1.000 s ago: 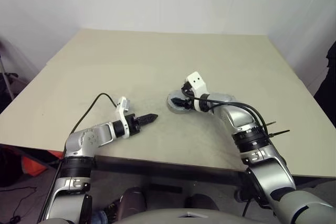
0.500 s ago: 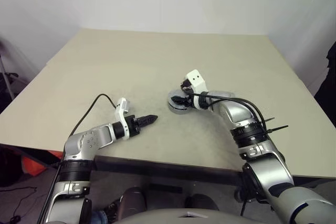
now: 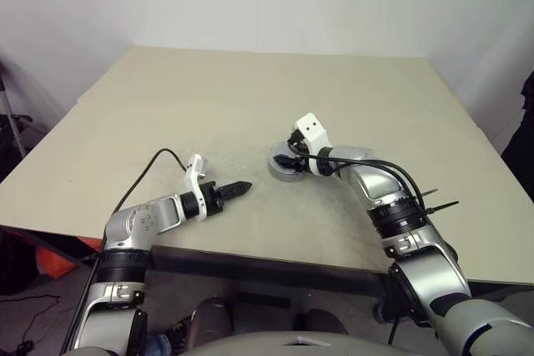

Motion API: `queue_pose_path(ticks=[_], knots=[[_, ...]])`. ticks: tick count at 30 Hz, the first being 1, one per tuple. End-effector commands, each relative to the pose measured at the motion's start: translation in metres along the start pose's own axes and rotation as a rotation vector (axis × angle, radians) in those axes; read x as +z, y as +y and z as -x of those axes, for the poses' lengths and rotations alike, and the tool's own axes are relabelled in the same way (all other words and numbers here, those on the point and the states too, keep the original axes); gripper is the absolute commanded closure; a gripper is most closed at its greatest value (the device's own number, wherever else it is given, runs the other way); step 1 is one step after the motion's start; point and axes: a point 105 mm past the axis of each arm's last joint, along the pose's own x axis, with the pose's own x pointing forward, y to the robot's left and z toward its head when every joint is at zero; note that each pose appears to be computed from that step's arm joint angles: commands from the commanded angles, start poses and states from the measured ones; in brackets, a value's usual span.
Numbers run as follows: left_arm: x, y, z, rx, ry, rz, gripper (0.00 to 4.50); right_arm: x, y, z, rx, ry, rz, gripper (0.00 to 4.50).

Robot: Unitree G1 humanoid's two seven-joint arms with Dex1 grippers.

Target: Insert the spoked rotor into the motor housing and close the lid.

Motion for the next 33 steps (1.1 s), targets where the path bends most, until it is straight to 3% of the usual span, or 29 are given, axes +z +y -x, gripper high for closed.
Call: queue_pose_path(ticks=[1,18,33], knots=[[0.0,0.007,0.001,0.036,0.007,-0.011,1.79,-0.004,0.001,0.003,0.014,0.014,-0.016,1.5],[-0.006,0.003,0.0,0.034,0.009,-0.012,1.79,-0.018,0.011,0.003,0.06,0.071,0.019,1.5],[-0.005,0.007,-0.001,0.043,0.012,-0.005,1.79,0.01,0.015,0.008,0.128,-0.041,-0.124,1.5]])
